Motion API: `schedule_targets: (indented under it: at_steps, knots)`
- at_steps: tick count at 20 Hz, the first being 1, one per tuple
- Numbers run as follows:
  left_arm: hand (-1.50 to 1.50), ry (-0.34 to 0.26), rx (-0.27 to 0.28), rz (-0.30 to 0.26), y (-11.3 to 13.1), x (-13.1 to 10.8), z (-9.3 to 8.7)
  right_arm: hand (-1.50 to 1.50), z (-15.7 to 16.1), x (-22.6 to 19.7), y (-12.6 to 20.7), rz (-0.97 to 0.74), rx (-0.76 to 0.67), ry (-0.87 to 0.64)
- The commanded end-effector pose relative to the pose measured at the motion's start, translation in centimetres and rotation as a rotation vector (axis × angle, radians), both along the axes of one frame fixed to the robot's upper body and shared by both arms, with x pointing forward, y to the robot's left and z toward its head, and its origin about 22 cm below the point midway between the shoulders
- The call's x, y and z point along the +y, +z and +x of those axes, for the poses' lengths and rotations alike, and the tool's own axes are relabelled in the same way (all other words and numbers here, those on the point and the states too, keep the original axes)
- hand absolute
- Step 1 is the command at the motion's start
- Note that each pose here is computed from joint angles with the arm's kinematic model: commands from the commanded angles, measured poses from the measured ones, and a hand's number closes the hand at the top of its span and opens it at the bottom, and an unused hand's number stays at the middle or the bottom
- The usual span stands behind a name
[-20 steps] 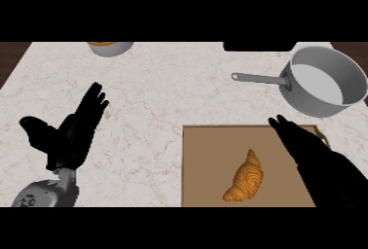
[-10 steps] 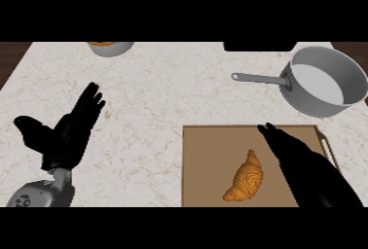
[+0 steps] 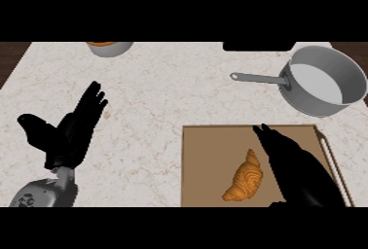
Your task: Pick the croissant from the tray and place it in the pot
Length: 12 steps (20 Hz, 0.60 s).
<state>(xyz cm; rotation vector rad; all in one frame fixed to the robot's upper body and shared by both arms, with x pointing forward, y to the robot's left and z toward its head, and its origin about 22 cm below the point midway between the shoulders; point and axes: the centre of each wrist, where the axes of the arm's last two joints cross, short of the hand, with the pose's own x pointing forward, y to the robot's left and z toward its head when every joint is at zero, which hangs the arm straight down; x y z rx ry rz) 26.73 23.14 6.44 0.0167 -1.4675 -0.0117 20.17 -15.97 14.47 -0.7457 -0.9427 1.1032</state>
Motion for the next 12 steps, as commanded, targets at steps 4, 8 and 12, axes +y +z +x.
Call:
schedule_targets:
  at_steps: [4,8,12]
  knots:
    - [0.0,0.022,-0.012,0.008,0.3,0.2,0.5,-1.5,-0.3,2.9,-0.8,-0.083,0.049,-0.153]
    - [0.0,0.018,-0.006,-0.005,0.7,0.0,-0.1,-1.5,-0.9,2.9,-2.4,-0.071,0.042,-0.204]
    - [0.0,0.0,-0.003,0.006,-0.5,0.2,-1.0,-1.5,1.0,4.1,-3.6,-0.116,0.073,-0.243]
